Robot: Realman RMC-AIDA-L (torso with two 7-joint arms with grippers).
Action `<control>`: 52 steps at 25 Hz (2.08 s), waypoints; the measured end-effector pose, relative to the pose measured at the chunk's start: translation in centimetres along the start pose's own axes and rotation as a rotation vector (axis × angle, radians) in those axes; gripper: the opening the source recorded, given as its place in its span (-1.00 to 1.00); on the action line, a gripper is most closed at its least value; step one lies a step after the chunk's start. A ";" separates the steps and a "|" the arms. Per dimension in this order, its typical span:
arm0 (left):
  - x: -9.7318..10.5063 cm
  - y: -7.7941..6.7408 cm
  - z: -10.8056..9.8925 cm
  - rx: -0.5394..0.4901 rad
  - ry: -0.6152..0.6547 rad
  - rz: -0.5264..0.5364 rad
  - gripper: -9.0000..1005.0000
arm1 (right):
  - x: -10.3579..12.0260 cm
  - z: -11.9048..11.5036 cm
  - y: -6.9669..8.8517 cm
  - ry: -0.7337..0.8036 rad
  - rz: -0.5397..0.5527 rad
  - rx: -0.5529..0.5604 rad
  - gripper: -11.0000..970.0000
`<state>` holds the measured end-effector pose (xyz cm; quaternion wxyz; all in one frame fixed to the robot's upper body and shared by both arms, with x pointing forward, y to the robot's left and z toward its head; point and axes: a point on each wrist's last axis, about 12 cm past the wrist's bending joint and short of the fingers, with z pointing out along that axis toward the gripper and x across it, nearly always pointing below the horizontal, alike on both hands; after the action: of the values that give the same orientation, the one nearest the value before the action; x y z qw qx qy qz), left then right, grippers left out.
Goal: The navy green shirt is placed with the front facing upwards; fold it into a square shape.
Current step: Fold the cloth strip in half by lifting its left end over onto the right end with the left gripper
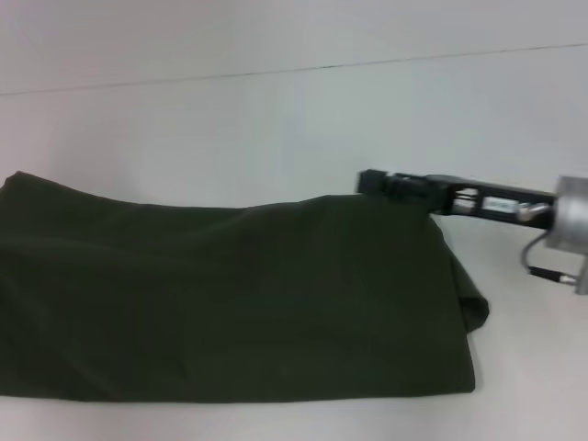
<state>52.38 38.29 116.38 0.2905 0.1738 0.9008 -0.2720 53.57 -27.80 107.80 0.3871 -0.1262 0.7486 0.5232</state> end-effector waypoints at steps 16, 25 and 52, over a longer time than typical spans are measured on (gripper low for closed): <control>-0.7 -0.8 -1.7 0.037 -0.040 0.024 -0.92 | 1.0 11.4 1.1 0.218 -0.115 -0.022 -0.88; -0.5 -0.7 -1.5 0.036 -0.032 0.017 -0.92 | 1.4 16.2 2.7 0.324 -0.246 -0.022 -0.88; -1.7 -2.1 0.1 0.161 -0.055 0.046 -0.92 | 1.6 21.1 4.7 0.487 -0.517 0.010 -0.79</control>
<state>52.78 36.31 118.18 0.3063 0.2098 0.8635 -0.3413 59.17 -6.84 106.68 0.3176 -0.4307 0.7647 0.3590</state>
